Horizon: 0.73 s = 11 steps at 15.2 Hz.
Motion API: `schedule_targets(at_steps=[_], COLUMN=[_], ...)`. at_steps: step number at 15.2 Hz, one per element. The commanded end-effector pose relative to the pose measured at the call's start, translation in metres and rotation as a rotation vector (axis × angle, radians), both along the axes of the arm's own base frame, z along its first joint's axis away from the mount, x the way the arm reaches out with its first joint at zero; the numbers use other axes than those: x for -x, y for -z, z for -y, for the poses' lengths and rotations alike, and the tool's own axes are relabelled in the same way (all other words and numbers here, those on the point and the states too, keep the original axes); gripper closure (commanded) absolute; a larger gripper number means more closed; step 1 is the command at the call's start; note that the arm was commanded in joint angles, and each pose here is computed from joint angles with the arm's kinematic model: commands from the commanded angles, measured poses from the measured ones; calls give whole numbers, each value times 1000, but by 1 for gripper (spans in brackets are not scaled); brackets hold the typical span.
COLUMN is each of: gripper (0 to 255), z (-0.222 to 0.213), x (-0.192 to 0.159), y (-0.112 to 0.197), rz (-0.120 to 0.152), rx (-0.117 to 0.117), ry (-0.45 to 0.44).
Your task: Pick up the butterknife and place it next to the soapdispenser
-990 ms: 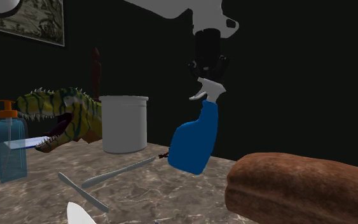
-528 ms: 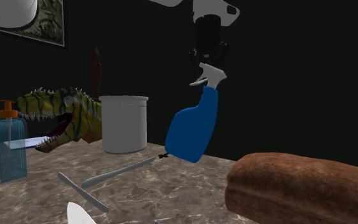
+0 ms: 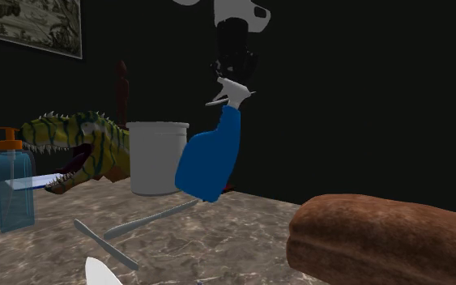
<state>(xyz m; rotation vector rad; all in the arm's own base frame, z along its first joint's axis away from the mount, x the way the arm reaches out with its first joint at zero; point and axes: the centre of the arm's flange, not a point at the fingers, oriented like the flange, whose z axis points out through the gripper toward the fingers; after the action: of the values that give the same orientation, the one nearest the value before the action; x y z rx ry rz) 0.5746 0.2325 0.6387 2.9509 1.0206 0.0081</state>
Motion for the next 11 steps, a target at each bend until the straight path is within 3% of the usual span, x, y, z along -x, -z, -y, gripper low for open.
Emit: schedule_targets(at_steps=[1,11], gripper=[255,255], z=[-16,-81], x=[25,140], y=[1,1], rz=[0,0], rx=[1,1], ry=[1,1])
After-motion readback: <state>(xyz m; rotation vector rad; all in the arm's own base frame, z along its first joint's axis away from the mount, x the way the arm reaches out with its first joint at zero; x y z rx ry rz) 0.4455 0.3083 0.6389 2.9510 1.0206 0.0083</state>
